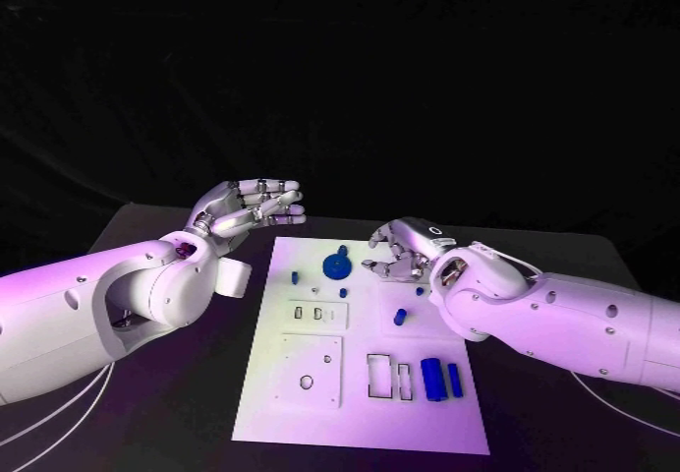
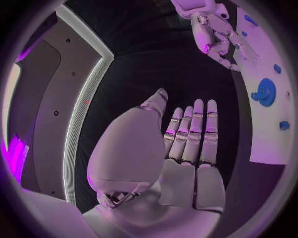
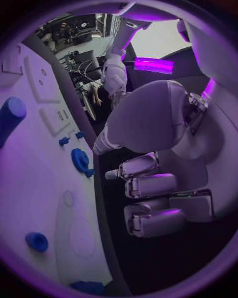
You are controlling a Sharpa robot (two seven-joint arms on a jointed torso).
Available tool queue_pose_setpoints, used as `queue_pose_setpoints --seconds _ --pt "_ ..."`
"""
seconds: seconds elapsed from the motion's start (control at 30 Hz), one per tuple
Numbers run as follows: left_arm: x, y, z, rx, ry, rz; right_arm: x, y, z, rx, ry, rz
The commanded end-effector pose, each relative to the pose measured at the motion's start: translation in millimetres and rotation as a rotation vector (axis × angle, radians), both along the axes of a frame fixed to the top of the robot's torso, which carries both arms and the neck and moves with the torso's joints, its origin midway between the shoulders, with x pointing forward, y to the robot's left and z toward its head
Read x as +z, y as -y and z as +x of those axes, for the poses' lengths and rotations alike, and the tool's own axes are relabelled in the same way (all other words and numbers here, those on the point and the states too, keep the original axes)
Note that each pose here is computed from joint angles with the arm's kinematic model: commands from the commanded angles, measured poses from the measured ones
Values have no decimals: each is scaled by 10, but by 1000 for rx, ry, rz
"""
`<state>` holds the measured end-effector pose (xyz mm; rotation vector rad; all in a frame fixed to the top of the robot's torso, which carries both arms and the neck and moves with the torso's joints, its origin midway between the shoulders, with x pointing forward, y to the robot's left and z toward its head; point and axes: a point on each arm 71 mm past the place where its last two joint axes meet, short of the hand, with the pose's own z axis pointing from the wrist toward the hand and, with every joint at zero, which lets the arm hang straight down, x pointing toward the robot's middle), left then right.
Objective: Assemble the parts on the task board
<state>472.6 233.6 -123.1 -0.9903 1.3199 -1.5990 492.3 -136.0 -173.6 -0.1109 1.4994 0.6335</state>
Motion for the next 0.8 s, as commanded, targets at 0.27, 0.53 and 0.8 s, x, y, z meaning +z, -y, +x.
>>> queue_pose_setpoints --seconds 0.27,0.53,0.8 --pt "6 1 16 -9 7 -8 145 741 -28 37 -152 231" --pt "-7 0 32 -12 7 -9 -48 1321 64 -15 -229 249" --pt "-20 -7 50 -11 7 -9 -279 1516 142 -60 -269 230"
